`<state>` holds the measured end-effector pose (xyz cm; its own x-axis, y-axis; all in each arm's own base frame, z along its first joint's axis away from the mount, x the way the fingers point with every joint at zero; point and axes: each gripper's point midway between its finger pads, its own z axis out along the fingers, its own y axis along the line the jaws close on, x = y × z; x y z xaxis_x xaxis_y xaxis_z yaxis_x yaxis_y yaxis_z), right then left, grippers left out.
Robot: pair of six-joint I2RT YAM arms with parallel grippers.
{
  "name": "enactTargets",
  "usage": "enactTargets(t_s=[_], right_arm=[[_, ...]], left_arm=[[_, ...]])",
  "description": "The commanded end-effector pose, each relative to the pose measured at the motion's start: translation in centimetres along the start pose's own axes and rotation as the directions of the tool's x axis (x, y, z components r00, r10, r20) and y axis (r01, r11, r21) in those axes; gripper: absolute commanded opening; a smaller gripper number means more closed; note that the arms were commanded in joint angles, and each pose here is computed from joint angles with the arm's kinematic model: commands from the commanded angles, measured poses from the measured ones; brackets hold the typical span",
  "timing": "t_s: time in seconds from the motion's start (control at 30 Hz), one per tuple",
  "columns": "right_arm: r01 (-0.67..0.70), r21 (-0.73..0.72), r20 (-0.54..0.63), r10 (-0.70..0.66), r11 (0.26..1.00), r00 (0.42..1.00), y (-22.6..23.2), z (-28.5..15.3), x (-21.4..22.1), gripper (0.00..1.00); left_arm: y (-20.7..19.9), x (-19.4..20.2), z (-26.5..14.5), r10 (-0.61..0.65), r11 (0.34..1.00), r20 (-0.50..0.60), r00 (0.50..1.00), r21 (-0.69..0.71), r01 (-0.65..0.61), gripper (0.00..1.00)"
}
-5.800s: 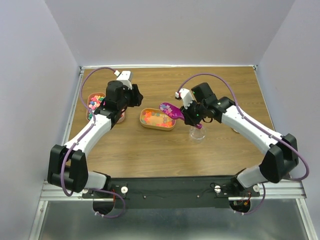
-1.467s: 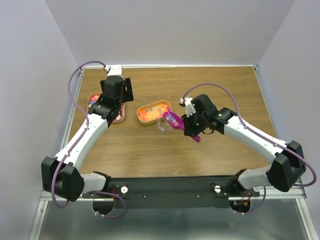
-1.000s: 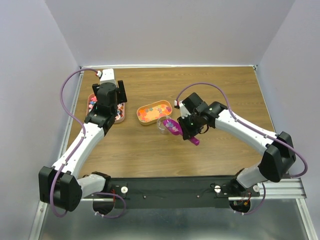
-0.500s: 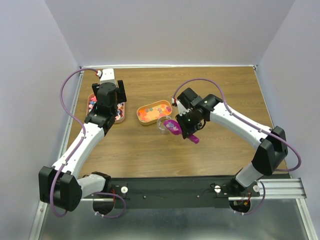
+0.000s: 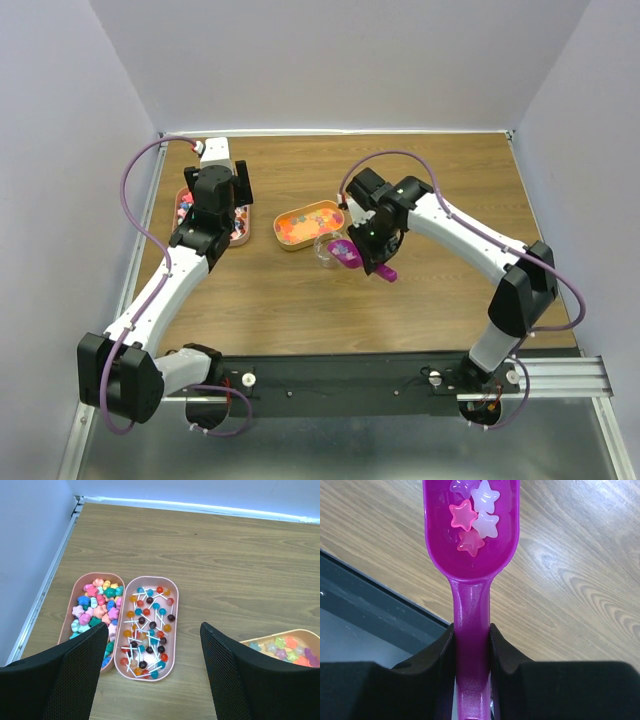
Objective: Pack the candies
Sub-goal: Place the fake candies in the packing bottle.
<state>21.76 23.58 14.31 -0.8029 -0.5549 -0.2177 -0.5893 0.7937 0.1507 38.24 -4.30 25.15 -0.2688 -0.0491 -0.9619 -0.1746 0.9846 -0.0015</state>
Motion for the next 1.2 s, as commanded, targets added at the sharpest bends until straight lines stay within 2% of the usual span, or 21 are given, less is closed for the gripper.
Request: enactTargets(t_s=[0.0,0.5,0.8,1.17], right_arm=[[0.040,0.006,-0.037,-0.040,0.999,0.999,0.1,-0.5,-0.4,0.01],[0.086,0.025,-0.104,-0.083,0.996,0.991,-0.2,-0.3,-1.7,0.01],[0.105,0.015,-0.092,-0.103,0.994,0.990,0.1,-0.8,-3.3,0.01],[0.107,0.007,-0.095,-0.106,0.994,0.990,0.1,-0.6,-2.5,0.01]], left_arm=[[1.0,-0.6,-0.3,-0.008,0.999,0.031,0.999,-0.033,0.009,0.82],[1.1,-0.9,-0.6,-0.012,0.999,0.040,0.999,-0.033,0.013,0.82],[1.4,-1.0,-0.7,-0.014,0.999,0.045,0.999,-0.039,0.016,0.82],[1.2,-0.7,-0.5,-0.010,0.999,0.038,0.999,-0.032,0.012,0.82]])
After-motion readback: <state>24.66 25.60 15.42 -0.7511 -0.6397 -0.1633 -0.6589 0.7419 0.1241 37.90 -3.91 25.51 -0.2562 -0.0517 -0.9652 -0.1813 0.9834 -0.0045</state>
